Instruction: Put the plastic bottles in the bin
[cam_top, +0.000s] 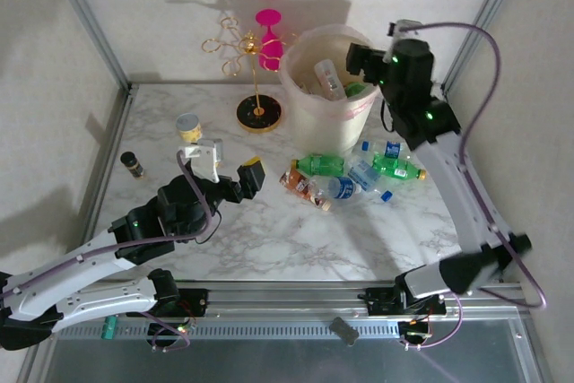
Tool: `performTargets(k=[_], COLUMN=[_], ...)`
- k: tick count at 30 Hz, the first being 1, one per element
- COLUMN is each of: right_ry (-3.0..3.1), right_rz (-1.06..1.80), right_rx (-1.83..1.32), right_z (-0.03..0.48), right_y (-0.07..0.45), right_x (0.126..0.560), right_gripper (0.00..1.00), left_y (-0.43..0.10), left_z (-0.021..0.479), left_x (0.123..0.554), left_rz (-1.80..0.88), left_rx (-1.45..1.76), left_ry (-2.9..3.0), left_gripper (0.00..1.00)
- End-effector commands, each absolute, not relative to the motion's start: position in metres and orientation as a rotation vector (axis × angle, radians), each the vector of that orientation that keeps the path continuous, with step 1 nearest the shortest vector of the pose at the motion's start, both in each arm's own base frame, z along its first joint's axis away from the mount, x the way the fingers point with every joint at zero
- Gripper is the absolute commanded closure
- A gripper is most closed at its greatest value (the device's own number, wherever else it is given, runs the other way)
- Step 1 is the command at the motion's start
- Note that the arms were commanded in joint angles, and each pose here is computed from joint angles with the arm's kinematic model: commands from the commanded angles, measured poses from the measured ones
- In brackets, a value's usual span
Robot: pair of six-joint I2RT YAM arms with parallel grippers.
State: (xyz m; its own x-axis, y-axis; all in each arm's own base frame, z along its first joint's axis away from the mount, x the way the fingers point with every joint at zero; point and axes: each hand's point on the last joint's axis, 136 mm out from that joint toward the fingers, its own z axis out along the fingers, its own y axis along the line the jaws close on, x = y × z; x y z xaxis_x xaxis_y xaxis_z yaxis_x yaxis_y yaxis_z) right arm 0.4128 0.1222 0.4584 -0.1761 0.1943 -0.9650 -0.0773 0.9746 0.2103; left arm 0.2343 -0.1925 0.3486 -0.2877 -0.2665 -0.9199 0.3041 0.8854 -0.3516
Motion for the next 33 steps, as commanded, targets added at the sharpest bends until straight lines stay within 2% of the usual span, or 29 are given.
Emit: performTargets(k=[1,10,17,19,23,29,33], right_ry=[1.658,1.783,1.958,2.037,2.150,2.098,2.073], right_rz=[0.421,0.497,0.592,0.614,0.623,0.568,0.572], right_rx=[0.165,0.290,0.417,0.497,0.584,0.872,1.203], right_z=[0.469,0.377,0.288,0.261,0.225,0.205,0.179], right_y=[0.122,0.097,0.097,0.100,0.106,0.062,0.032], right_x=[0.393,0.327,0.298,0.297,0.305,0.328,0.340], right_gripper=[0.01,0.01,0.04,0.08,0.10,0.15,0.25], left_y=[-0.188,-0.206,-0.217,-0.218,-0.221,-0.224,-0.224], left_z=[0.362,0.313,0.260,0.247,0.237,0.226,0.222], left_x=[0.230,0.230,0.235,0.238,0.241,0.242,0.243], left_rz=[-0.604,-0.694,-0.760,-0.767,-0.761,-0.764,-0.763], left_rx=[0.008,-0.033,-0.077,-0.095,-0.096,-0.101,-0.106], left_ry=[1.770,1.860,1.957,1.986,2.011,2.031,2.038], left_gripper=[0.00,0.00,0.00,0.00,0.00,0.00,0.00])
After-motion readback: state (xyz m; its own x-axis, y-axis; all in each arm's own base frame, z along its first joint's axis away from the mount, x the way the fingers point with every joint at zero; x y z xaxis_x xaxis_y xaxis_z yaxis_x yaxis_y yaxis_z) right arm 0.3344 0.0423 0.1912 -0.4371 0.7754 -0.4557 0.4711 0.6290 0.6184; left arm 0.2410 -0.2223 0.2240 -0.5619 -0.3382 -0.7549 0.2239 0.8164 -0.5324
